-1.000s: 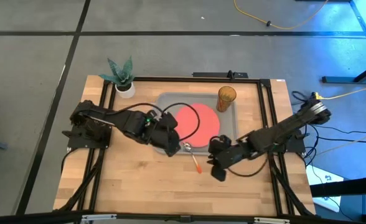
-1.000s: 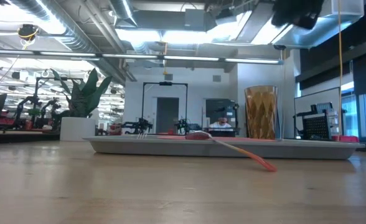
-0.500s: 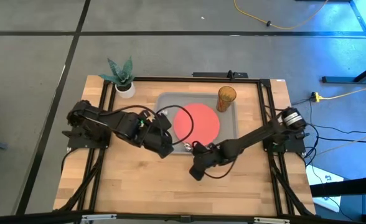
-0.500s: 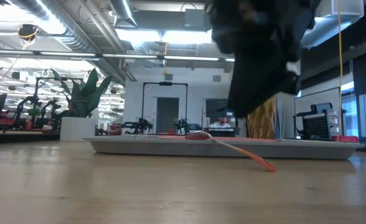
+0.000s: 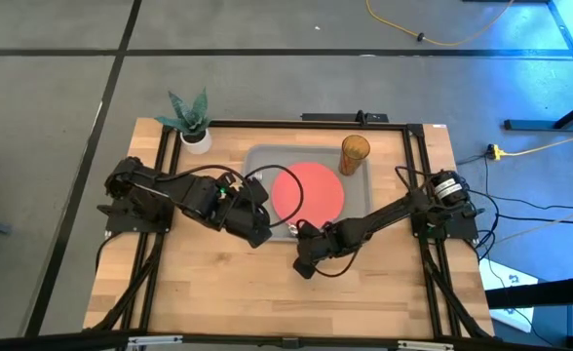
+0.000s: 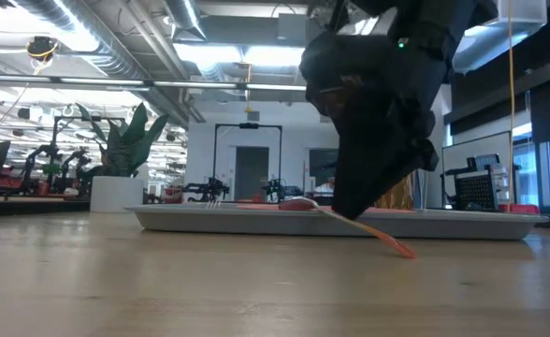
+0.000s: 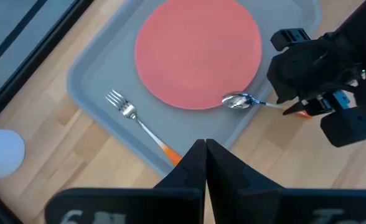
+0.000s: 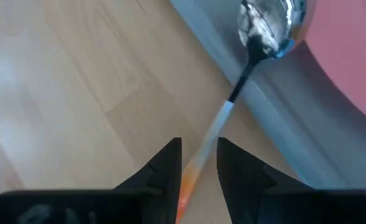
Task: Pick and place plate/cup/fork/spoon on tray
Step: Put the orange spoon on the right side of the orange fork on the gray serving tray
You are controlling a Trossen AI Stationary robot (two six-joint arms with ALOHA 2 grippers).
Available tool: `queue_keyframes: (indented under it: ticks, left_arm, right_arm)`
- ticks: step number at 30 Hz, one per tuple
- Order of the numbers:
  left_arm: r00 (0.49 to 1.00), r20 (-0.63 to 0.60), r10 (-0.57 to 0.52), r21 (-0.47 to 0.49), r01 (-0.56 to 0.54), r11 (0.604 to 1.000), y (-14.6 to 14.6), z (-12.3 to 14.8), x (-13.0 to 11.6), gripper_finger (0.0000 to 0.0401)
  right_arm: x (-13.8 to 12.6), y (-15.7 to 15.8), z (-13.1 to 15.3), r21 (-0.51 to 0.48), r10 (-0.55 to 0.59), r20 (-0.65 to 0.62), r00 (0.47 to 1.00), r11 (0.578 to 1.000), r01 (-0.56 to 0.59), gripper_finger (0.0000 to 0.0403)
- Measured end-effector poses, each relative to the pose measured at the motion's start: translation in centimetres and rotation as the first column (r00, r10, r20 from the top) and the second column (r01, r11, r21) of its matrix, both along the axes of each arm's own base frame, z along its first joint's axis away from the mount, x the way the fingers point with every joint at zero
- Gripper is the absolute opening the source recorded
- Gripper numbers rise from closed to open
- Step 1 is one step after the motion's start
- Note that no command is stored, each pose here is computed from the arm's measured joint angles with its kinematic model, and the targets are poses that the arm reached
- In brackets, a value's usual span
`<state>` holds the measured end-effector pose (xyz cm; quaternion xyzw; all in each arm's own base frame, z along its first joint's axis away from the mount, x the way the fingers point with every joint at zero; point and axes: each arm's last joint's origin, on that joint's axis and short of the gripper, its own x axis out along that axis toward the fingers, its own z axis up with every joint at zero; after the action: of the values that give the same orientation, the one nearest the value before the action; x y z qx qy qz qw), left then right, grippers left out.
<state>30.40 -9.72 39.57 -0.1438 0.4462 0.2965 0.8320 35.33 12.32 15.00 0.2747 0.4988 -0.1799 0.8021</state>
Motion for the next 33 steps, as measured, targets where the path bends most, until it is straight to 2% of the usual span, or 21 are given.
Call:
queue_keyframes:
  ticks: [8, 10, 12, 14, 18, 23, 25, 28, 33]
  left_arm:
    - [1.000, -0.001, 0.000, 0.002, 0.000, 1.000, 0.0, 0.0, 0.0, 0.0000]
    - [1.000, -0.002, 0.000, 0.003, 0.000, 1.000, 0.0, 0.0, 0.0, 0.0000]
    - [1.000, -0.003, 0.000, 0.003, 0.000, 1.000, 0.0, 0.0, 0.0, 0.0000]
    - [1.000, -0.006, -0.001, 0.004, 0.001, 1.000, 0.0, 0.0, 0.0, 0.0000]
    - [1.000, -0.009, -0.002, 0.005, 0.002, 1.000, 0.0, 0.0, -0.1, 0.0000]
    - [0.999, -0.048, -0.009, 0.016, 0.010, 1.000, 0.1, -0.1, -0.4, 0.0000]
    - [0.997, -0.070, -0.024, 0.027, 0.026, 0.999, 0.2, -0.2, -0.5, 0.0000]
    - [0.997, -0.070, -0.026, 0.027, 0.028, 0.999, 0.1, -0.2, -0.5, 0.0000]
    - [0.995, -0.081, -0.051, 0.038, 0.054, 0.998, 0.1, -0.2, -0.5, 0.0000]
  right_arm:
    - [0.7, -0.8, -2.0, -0.017, -0.001, -0.049, 0.999, 1.000, 0.000, 0.0097]
    - [0.7, -1.0, -2.1, -0.021, 0.019, -0.054, 0.998, 1.000, -0.020, 0.0080]
    - [0.7, -1.2, -2.1, -0.015, 0.024, -0.058, 0.998, 1.000, -0.025, 0.0046]
    - [0.8, -1.1, -2.0, -0.005, 0.054, -0.051, 0.997, 0.998, -0.055, 0.0018]
    - [1.2, -0.7, -1.7, 0.047, 0.140, -0.039, 0.989, 0.989, -0.138, 0.0009]
    - [2.4, 0.3, 0.0, 0.090, 0.302, 0.032, 0.953, 0.949, -0.303, 0.0006]
    - [2.8, 0.7, 0.8, 0.071, 0.343, 0.061, 0.937, 0.935, -0.347, 0.0006]
    - [3.2, 1.1, 2.0, 0.005, 0.334, 0.050, 0.941, 0.942, -0.334, 0.0006]
    - [3.0, 0.7, 3.9, -0.151, 0.296, -0.063, 0.953, 0.941, -0.302, 0.0006]
